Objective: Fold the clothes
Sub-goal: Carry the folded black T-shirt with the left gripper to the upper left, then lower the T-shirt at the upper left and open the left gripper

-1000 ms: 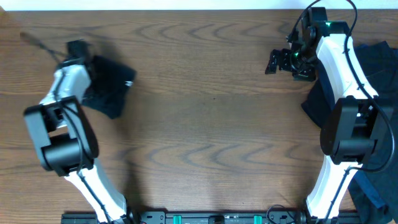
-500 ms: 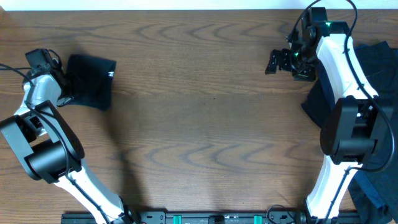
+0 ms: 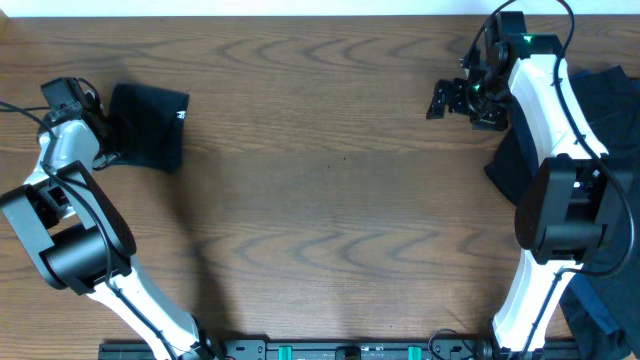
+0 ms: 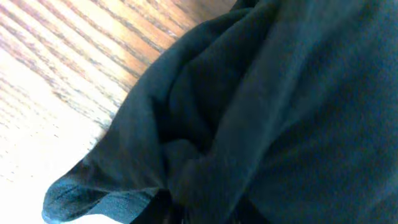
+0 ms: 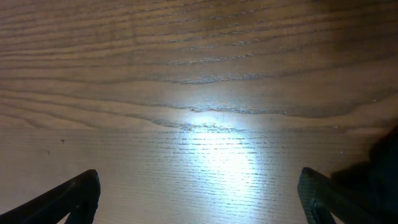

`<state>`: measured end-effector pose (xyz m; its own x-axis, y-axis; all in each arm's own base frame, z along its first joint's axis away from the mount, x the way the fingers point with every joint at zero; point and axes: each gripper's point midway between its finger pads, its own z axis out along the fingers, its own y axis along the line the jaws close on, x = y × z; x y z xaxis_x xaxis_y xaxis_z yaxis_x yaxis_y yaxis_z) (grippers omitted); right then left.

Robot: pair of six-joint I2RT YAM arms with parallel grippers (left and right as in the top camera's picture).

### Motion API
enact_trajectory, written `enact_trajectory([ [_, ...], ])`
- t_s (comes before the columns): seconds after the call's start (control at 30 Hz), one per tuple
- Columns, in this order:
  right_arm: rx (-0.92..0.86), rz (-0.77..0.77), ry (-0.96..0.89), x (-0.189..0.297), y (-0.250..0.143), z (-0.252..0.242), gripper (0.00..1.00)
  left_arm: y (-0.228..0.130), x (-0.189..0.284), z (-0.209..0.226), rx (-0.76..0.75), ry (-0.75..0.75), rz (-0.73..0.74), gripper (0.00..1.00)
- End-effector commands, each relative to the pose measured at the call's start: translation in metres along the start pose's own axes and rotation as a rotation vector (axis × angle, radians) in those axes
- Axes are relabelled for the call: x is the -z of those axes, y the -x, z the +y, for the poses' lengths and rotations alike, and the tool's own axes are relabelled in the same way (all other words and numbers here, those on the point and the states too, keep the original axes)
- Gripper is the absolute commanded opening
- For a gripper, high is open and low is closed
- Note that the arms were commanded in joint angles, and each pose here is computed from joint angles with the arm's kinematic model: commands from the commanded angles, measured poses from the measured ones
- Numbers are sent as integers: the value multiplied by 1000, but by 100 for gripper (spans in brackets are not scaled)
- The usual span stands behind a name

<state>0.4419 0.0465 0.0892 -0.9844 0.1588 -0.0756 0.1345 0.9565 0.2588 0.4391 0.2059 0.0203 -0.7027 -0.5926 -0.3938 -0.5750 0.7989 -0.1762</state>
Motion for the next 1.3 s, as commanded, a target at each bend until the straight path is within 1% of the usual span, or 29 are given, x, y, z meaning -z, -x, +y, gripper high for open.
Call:
enact_trajectory([
  [0.0,0,-10,-2,3,2,-1,99,-9,-9,-1,10,-10,27,23],
  [0.1,0,-11,-2,3,2,-1,99,-12,-9,-3,7,-14,37,24],
  [0.17,0,-10,-2,3,2,-1,99,-13,-10,-7,-1,-16,39,29],
  [0.27,0,-10,-2,3,2,-1,99,-11,-10,-10,-8,-20,26,36],
  [0.4,0,-11,-2,3,2,-1,99,1,-3,-11,-7,-26,-5,49],
  [0.5,1,-10,-2,3,2,0,99,10,10,-14,-11,-33,-36,56],
  [0.57,1,-10,-2,3,2,0,99,17,22,-17,-31,-38,-63,58],
  [0.63,1,-10,-2,3,2,0,99,25,36,-20,-36,-45,-96,61],
  [0.77,1,-10,-2,3,2,0,99,37,71,-26,-41,-58,-153,71],
  [0.8,1,-10,-2,3,2,0,99,38,76,-27,-41,-59,-160,71],
  [0.87,1,-10,-2,3,2,0,99,36,82,-29,-40,-61,-156,70],
  [0.97,1,-10,-2,3,2,0,99,26,76,-30,-42,-57,-119,42],
  [1.03,1,-10,-2,3,2,0,99,15,67,-31,-26,-59,-85,31],
  [1.07,1,-10,-2,3,2,0,99,9,62,-33,-20,-60,-67,28],
  [1.2,1,-10,-2,3,2,0,99,-22,33,-38,-26,-51,29,27],
  [1.27,1,-10,-2,3,2,0,99,-34,23,-39,-32,-48,65,24],
])
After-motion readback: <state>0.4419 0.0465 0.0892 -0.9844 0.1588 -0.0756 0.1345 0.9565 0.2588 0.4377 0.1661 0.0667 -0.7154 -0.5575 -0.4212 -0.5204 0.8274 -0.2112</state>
